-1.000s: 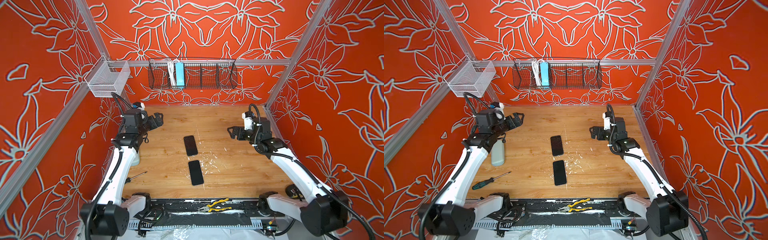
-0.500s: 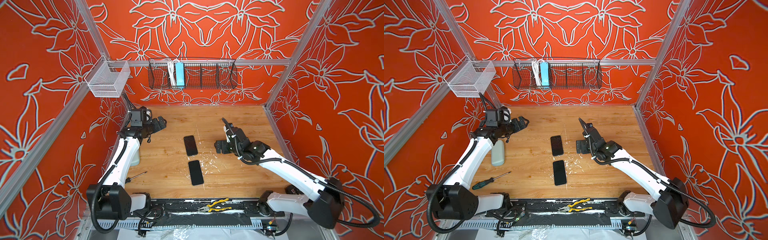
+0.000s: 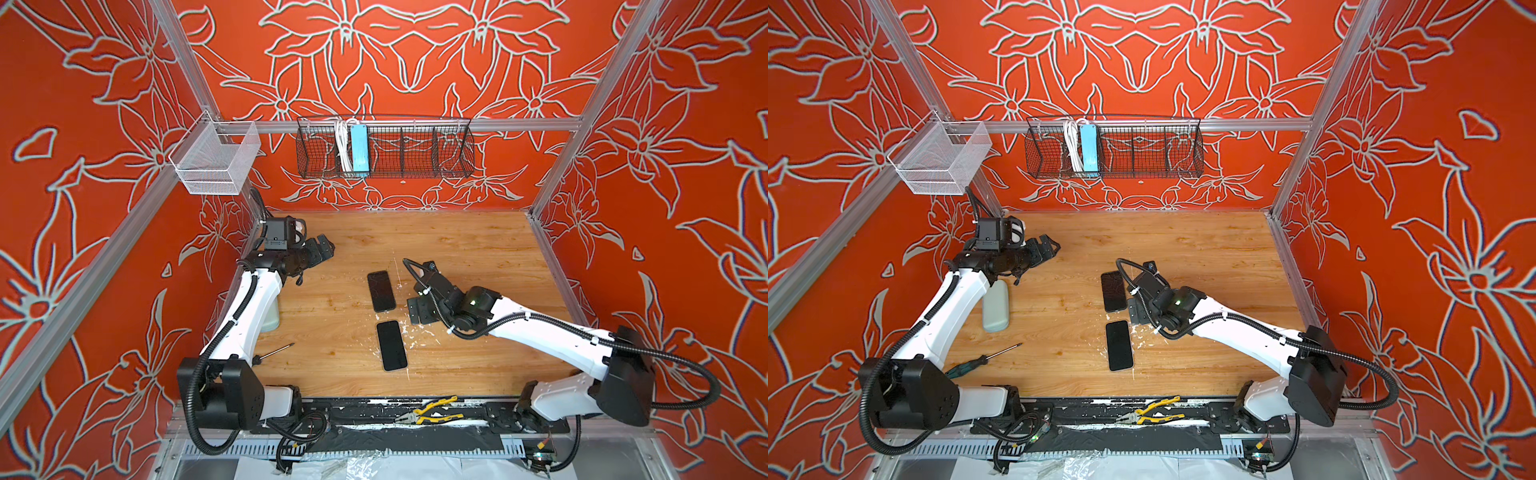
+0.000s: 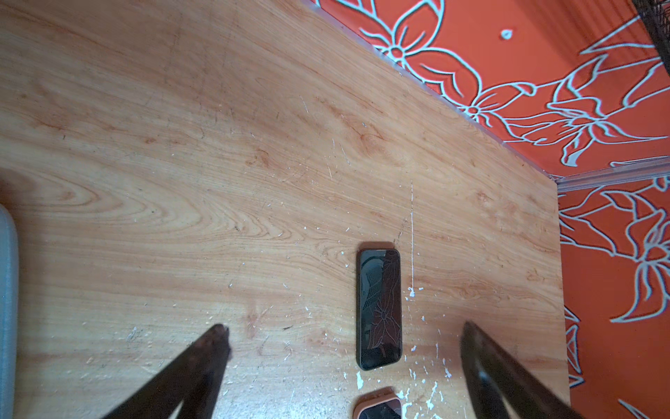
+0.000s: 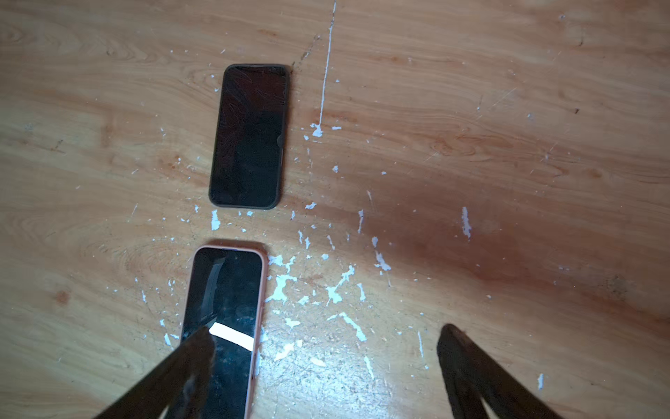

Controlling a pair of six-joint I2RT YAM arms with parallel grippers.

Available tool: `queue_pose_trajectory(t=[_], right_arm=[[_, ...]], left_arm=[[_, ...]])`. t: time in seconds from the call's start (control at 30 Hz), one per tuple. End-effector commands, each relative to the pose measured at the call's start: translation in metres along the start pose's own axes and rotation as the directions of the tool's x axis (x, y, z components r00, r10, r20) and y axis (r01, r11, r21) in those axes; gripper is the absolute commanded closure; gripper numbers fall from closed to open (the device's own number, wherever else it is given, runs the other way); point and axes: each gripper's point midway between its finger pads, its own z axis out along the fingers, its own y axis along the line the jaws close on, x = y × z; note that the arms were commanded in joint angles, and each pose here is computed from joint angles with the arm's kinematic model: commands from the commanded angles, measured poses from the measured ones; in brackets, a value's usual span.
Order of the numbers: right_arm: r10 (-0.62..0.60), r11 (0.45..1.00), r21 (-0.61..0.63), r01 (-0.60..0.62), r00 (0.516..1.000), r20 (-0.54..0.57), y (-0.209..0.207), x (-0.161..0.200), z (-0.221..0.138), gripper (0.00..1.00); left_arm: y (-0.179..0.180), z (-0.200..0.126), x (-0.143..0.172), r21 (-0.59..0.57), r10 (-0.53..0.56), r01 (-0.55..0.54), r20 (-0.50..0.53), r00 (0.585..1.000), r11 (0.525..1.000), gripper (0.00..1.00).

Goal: Take the phone out of the phone case
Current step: Pick up the phone from the center of the table.

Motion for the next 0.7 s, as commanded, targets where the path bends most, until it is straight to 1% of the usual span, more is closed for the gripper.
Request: queue_pose_trajectory(t=[0.0, 0.17, 0.3, 0.43, 0.53, 0.67], right_arm=[[0.032, 0.999, 0.014, -0.032, 0.999, -0.009, 0.009, 0.007, 0.0, 0.02], [0.04, 0.999, 0.021, -0.04, 0.998, -0.039, 0.023, 0.022, 0.004, 0.02], [0.016, 0.999, 0.036, -0.016, 1.0, -0.017, 0.034, 0.025, 0.001, 0.02], [0.018, 0.999, 0.035, -0.017, 1.0, -0.016, 0.042, 0.033, 0.005, 0.02], [0.015, 0.999, 0.046, -0.014, 1.0, -0.014, 0.044, 0.038, 0.005, 0.02], [0.003, 1.0, 0.03, -0.003, 1.0, -0.008, 0.05, 0.039, 0.0, 0.02]], left_arm=[[0.001, -0.009, -0.003, -0.008, -0.005, 0.005, 0.024, 1.0, 1.0, 0.03], [0.001, -0.012, -0.003, -0.001, -0.011, 0.011, 0.04, 0.999, 1.0, 0.03], [0.006, -0.016, -0.003, -0.025, -0.012, 0.014, 0.063, 0.998, 1.0, 0.03], [0.004, -0.014, -0.009, -0.02, -0.004, 0.005, 0.078, 0.997, 1.0, 0.03], [0.003, -0.011, -0.012, -0.019, -0.008, 0.01, 0.072, 0.997, 1.0, 0.03], [0.007, -0.01, -0.009, -0.032, -0.013, 0.015, 0.072, 0.997, 0.999, 0.03]])
